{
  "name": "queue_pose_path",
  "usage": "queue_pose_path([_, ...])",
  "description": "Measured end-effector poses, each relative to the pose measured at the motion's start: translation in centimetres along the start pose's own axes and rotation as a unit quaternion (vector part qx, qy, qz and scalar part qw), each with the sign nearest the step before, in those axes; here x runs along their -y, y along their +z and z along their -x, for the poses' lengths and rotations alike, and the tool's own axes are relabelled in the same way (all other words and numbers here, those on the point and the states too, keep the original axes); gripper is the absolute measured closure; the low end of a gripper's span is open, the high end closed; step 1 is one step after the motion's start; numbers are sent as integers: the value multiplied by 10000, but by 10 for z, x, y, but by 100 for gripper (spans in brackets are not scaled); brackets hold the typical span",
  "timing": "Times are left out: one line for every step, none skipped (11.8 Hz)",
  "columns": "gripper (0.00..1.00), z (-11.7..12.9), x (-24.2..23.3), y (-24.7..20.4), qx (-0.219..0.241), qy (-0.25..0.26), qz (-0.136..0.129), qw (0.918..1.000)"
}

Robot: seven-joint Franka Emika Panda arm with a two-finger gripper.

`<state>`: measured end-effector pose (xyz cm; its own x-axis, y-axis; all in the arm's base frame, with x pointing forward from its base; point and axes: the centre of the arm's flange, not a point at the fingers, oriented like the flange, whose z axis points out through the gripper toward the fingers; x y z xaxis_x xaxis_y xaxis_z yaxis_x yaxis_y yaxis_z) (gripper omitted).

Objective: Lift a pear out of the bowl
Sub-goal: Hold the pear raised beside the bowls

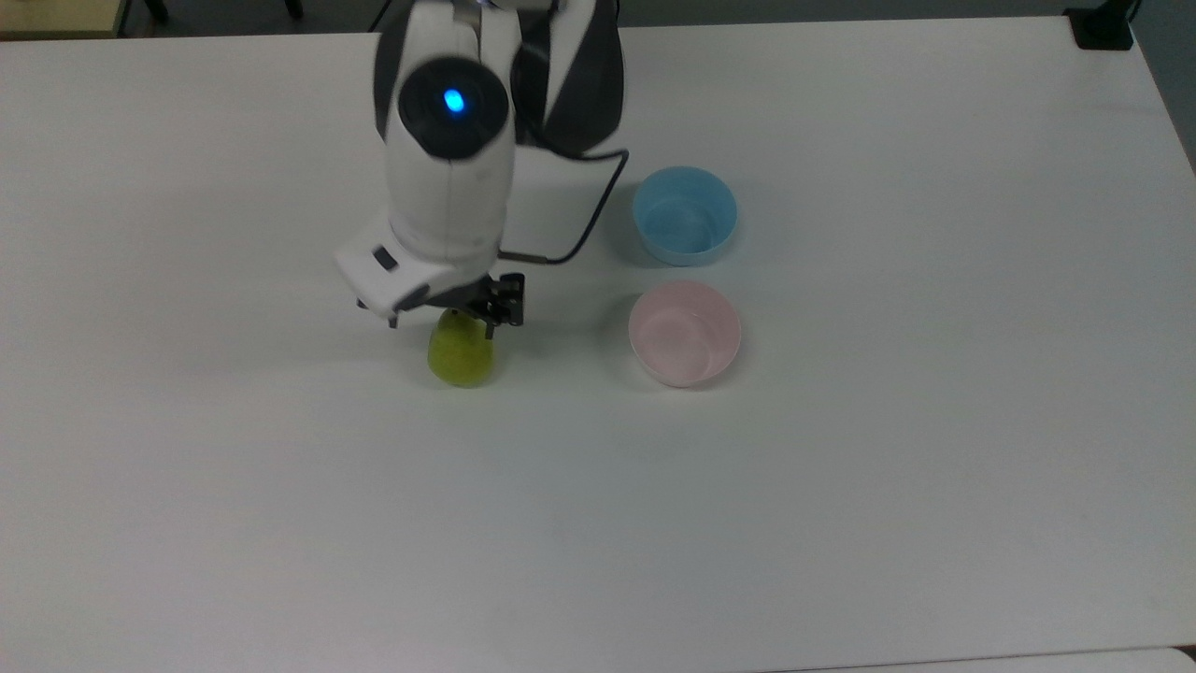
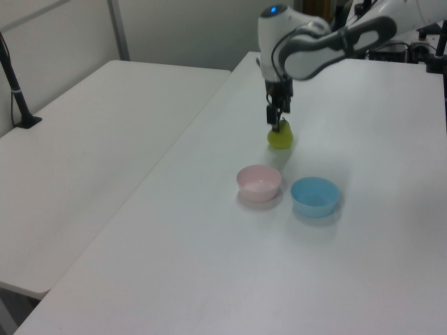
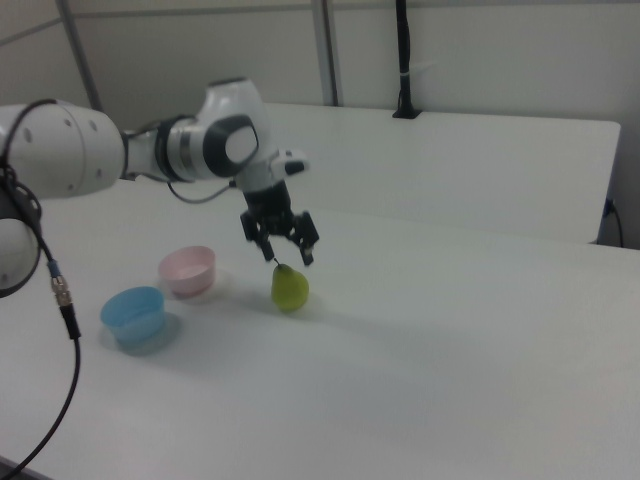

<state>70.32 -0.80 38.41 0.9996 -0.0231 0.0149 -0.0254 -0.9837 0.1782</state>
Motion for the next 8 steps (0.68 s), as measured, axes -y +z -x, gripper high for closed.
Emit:
queue_pose_path([0,4,-14,-36,-187,102,-34,9998])
queue_pose_path([0,16,-27,-77,-286,213,-119,9993])
queue_pose_path([0,32,-37,-113,-321,311,-253,9987])
queue_pose_path([0,52,-46,-144,-310,375,-359,9982])
queue_pose_path([0,72,-51,-165,-259,402,-417,9980])
queue_pose_path([0,91,-56,-181,-192,417,-453,9979])
queue_pose_path([0,103,-59,-191,-152,425,-475,9979])
queue_pose_path([0,112,-61,-196,-117,428,-489,9978])
